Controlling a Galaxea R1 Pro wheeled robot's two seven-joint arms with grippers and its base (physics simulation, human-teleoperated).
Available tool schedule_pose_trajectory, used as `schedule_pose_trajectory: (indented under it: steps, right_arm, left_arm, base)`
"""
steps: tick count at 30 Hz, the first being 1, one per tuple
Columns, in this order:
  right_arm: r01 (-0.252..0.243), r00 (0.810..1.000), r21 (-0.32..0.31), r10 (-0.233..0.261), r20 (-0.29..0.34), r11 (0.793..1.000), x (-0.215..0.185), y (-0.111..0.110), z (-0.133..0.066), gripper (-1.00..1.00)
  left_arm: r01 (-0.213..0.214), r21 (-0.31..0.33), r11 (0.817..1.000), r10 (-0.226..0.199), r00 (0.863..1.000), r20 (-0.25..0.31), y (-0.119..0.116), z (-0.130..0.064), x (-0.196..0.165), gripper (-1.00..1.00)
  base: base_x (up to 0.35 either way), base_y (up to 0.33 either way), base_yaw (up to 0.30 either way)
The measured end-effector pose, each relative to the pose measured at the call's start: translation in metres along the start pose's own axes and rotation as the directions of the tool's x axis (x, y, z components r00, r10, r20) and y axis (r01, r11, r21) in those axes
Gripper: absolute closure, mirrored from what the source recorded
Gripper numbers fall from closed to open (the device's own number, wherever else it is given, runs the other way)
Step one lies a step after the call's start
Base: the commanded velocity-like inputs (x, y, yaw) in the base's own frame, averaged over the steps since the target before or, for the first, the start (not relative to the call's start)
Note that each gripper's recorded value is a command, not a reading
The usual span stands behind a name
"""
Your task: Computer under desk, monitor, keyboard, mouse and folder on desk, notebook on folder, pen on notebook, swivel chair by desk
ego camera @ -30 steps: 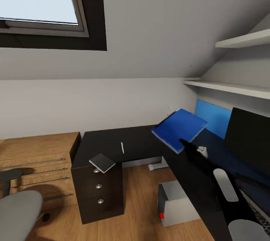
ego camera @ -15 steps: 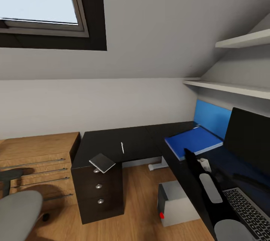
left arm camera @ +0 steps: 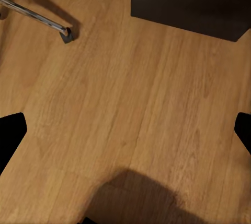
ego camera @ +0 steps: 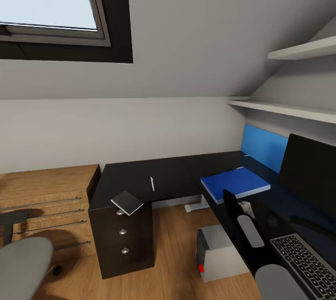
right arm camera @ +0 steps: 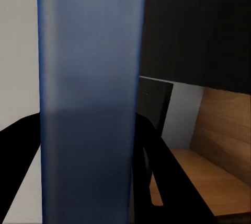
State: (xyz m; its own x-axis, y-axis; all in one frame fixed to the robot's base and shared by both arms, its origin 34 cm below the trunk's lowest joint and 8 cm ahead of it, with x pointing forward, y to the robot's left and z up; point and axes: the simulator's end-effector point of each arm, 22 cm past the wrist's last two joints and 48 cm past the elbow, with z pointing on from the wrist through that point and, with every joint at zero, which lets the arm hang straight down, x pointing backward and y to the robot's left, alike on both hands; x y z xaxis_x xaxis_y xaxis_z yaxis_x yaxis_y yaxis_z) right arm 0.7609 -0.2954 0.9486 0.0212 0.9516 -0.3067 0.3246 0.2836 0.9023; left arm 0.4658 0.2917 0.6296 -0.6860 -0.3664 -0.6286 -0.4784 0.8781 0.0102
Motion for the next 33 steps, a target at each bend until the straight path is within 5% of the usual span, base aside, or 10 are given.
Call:
schedule_pose_trajectory:
  steps: [17, 18, 19, 21, 33]
  right_arm:
    - [-0.009, 1.000, -0.069, 0.008, -0.008, 0.998, 0.005, 0.017, -0.001, 1.00]
    - [-0.024, 1.000, -0.072, 0.024, -0.011, 0.997, 0.004, 0.017, -0.001, 1.00]
    - [-0.100, 0.995, -0.076, 0.098, -0.023, 0.992, 0.005, 0.018, -0.001, 1.00]
    - [-0.129, 0.991, -0.078, 0.127, -0.027, 0.989, 0.004, 0.019, -0.001, 1.00]
    - [-0.151, 0.988, -0.075, 0.149, -0.029, 0.986, 0.006, 0.018, -0.001, 1.00]
  left_arm:
    - [-0.008, 0.004, 1.000, 0.008, 1.000, 0.002, -0.001, 0.000, 0.000, -1.00]
    - [-0.008, 0.004, 1.000, 0.008, 1.000, 0.002, -0.001, 0.000, 0.000, -1.00]
    - [-0.008, 0.004, 1.000, 0.008, 1.000, 0.001, -0.001, 0.000, 0.000, -1.00]
    - [-0.008, 0.004, 1.000, 0.008, 1.000, 0.001, -0.001, 0.000, 0.000, -1.00]
    - [-0.008, 0.004, 1.000, 0.008, 1.000, 0.002, -0.001, -0.001, 0.000, -1.00]
  base:
    - [0.000, 0.000, 0.000]
    - [0.000, 0.000, 0.000]
    - [0.000, 0.000, 0.000]
    - [0.004, 0.000, 0.000]
    - [0.226, 0.000, 0.000]
